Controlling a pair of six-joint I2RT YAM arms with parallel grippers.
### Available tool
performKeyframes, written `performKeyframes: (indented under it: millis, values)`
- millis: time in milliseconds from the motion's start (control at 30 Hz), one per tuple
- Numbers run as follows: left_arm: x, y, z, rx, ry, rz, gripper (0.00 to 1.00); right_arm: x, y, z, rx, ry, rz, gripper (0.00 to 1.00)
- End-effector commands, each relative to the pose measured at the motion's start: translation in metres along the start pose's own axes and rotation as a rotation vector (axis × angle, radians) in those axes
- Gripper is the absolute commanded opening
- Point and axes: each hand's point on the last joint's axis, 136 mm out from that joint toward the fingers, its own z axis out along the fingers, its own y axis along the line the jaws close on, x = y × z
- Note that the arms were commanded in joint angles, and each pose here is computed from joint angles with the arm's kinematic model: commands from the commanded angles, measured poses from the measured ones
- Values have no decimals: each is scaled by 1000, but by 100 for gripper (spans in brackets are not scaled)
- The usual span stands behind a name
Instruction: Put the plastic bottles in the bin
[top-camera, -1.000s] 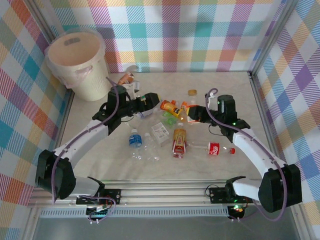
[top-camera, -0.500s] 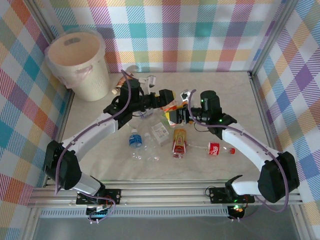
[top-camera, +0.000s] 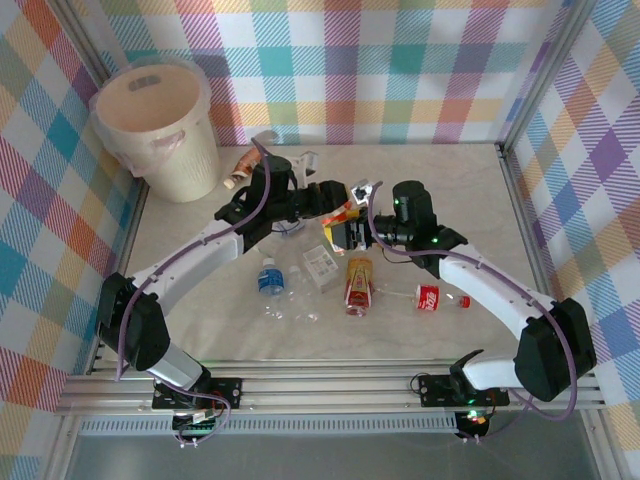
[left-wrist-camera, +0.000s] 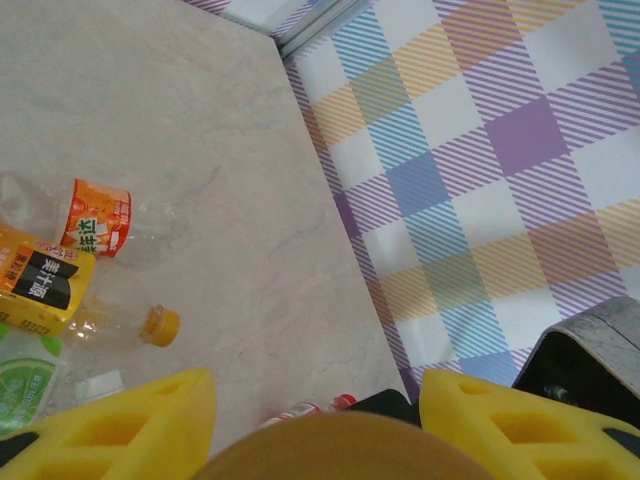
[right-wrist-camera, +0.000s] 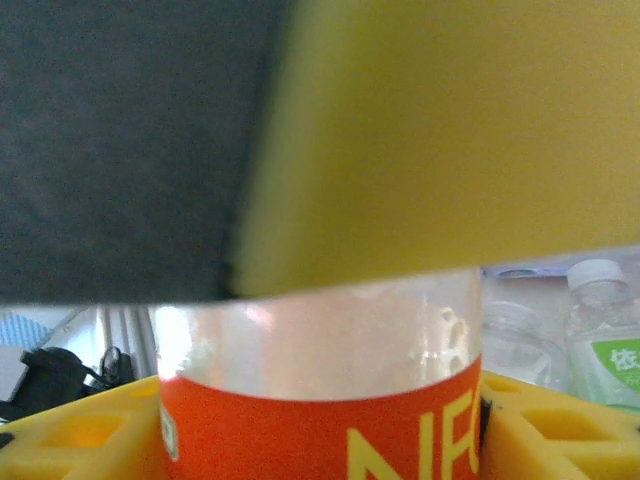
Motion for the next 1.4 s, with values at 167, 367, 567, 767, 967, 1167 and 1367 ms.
performKeyframes:
  millis: [167,367,567,767,967,1167,1367]
  values:
    - [-25,40,-34,-306,-154,85,44,-15,8,-29,114,-14,-198,100]
    - [-57,81,-86,-598,-328,132,44,-32,-11,-52,301,-105,-153,100]
    - [-104,65,-137,-595,-546,179,43,-49,-46,-77,542,-236,-58,100]
    - [-168,43,-192,-607,-750,253,42,-49,-69,-91,692,-274,-16,100]
    - [-251,36,-241,-718,-973,344,41,-53,-71,-96,720,-289,13,100]
    - [-321,78,-282,-842,-1101,306,41,-44,-72,-104,737,-290,59,100]
    - [-357,110,-311,-930,-1310,300,40,-29,-76,-102,734,-283,129,100]
